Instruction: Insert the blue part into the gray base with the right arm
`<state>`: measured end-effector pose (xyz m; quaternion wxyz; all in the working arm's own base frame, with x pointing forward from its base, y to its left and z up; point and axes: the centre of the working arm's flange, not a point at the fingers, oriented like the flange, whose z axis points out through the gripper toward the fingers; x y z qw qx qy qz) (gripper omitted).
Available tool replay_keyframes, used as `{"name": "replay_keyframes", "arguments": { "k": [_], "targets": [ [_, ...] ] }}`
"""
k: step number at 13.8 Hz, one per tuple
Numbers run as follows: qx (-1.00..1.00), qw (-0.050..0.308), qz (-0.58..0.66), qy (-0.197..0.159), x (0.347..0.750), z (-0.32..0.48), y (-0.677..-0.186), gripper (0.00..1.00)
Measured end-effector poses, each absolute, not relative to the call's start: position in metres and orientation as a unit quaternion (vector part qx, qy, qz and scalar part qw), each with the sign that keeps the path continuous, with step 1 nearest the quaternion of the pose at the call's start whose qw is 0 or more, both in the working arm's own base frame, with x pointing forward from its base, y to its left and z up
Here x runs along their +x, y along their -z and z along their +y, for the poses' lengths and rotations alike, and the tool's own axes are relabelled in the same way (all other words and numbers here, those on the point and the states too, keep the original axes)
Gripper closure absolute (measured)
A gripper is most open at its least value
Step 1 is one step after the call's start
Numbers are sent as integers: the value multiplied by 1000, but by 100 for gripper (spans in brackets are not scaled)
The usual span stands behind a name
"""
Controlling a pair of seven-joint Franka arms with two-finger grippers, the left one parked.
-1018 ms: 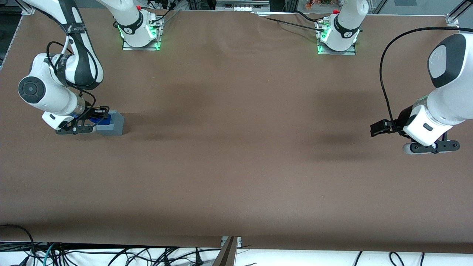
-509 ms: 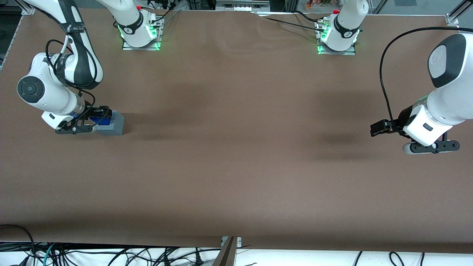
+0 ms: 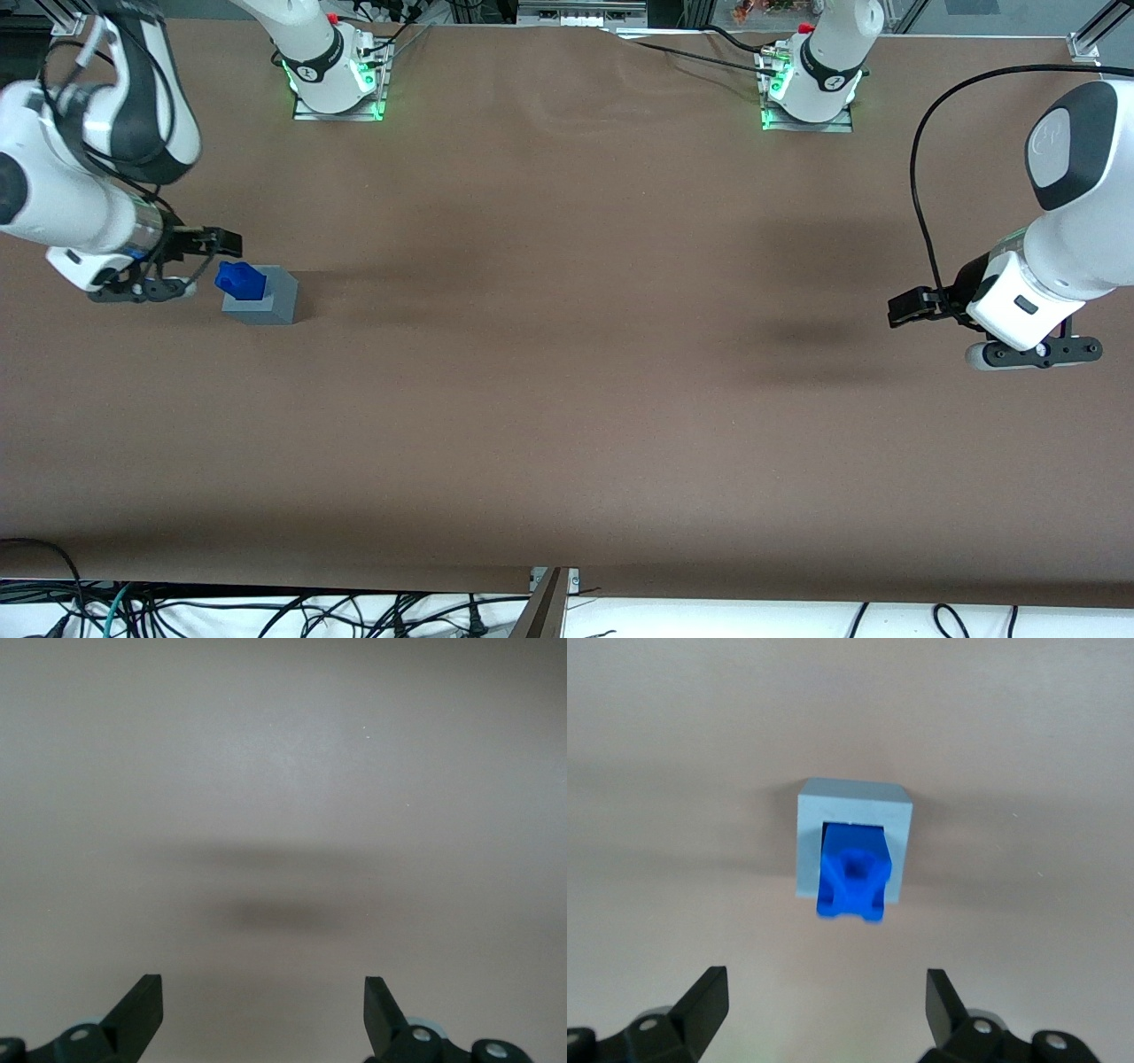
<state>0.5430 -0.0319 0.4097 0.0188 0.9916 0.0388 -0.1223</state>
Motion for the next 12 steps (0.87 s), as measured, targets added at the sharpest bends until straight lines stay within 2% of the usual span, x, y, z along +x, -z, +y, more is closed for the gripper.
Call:
{"name": "replay_keyframes", "arguments": {
  "k": [2,6,10,12],
  "targets": [
    [992,18,34,123,549,-31,-460,1],
    [996,21,35,80,564,-25,-541,1],
    [996,23,45,71,573,-11,-557,1],
    [997,21,63,49,581,8,-563,1]
  ]
}}
